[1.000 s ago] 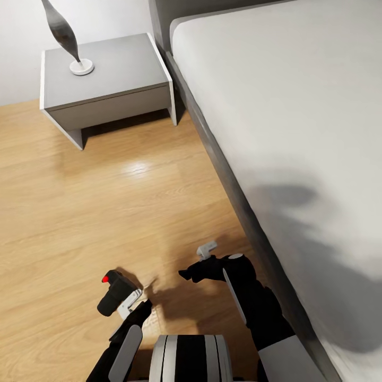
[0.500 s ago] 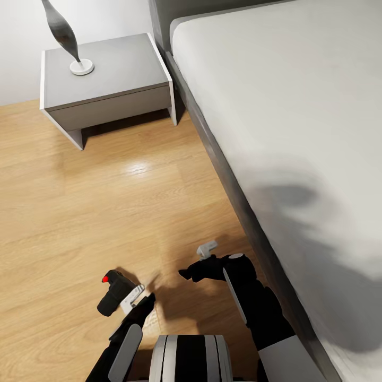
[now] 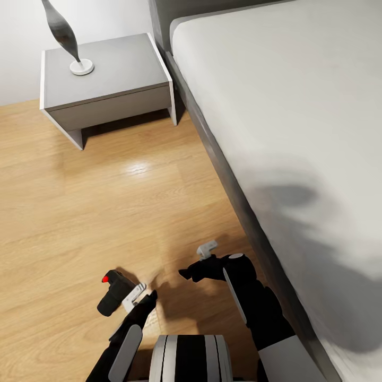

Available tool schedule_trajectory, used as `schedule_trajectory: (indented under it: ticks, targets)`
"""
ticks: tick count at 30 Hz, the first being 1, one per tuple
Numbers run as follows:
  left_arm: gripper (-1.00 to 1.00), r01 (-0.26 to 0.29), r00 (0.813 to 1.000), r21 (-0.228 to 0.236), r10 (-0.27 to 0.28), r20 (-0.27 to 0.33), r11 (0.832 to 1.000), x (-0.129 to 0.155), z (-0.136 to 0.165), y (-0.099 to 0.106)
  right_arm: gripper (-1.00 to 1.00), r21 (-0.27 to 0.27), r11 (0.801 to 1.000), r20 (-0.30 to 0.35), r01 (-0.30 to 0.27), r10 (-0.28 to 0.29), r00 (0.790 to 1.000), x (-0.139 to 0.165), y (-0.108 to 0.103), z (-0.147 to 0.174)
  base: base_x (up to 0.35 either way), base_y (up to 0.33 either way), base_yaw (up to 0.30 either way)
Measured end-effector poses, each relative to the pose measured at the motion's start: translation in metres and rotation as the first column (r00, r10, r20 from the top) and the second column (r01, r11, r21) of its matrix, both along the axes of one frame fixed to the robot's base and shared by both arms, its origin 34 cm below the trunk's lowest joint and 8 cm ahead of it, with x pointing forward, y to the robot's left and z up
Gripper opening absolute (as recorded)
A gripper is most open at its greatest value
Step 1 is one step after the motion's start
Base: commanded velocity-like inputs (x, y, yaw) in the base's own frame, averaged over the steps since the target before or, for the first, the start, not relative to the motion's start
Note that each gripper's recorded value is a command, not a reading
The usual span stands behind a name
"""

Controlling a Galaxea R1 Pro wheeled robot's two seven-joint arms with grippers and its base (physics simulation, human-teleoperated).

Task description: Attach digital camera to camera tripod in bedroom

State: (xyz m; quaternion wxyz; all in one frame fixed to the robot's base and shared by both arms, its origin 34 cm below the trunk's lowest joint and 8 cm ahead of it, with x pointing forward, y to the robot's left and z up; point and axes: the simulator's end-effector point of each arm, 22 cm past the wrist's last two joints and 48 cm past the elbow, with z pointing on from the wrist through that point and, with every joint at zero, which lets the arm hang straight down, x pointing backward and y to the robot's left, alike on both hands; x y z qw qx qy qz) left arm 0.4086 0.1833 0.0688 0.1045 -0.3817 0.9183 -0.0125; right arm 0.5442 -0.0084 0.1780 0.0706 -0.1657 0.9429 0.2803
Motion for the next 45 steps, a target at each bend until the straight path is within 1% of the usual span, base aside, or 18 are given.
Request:
schedule_trajectory:
  ticks: [7, 12, 20, 45]
  targets:
    - [1.0, -0.023, 0.999, 0.029, 0.023, 0.029, 0.999, 0.004, 0.001, 0.008, 1.0, 0.0, 1.0, -0.001, 0.0, 0.0, 1.0, 0.0, 0.0, 0.0, 0.0, 0.0, 0.0]
    - [1.0, -0.03, 0.999, 0.043, 0.028, 0.033, 0.999, 0.002, 0.0, 0.012, 1.0, -0.001, 1.0, -0.001, 0.0, 0.0, 1.0, 0.0, 0.0, 0.0, 0.0, 0.0, 0.0]
    - [1.0, -0.032, 0.999, 0.049, 0.031, 0.032, 0.998, 0.0, -0.001, 0.013, 1.0, -0.001, 1.0, -0.001, 0.002, -0.002, 1.0, 0.0, -0.001, 0.0, 0.0, 0.0, 0.0]
    - [1.0, -0.05, 0.998, 0.061, 0.048, 0.048, 0.997, 0.007, 0.002, 0.02, 1.0, -0.005, 1.0, -0.003, 0.005, -0.005, 1.0, 0.0, -0.003, -0.001, 0.0, 0.0, 0.0]
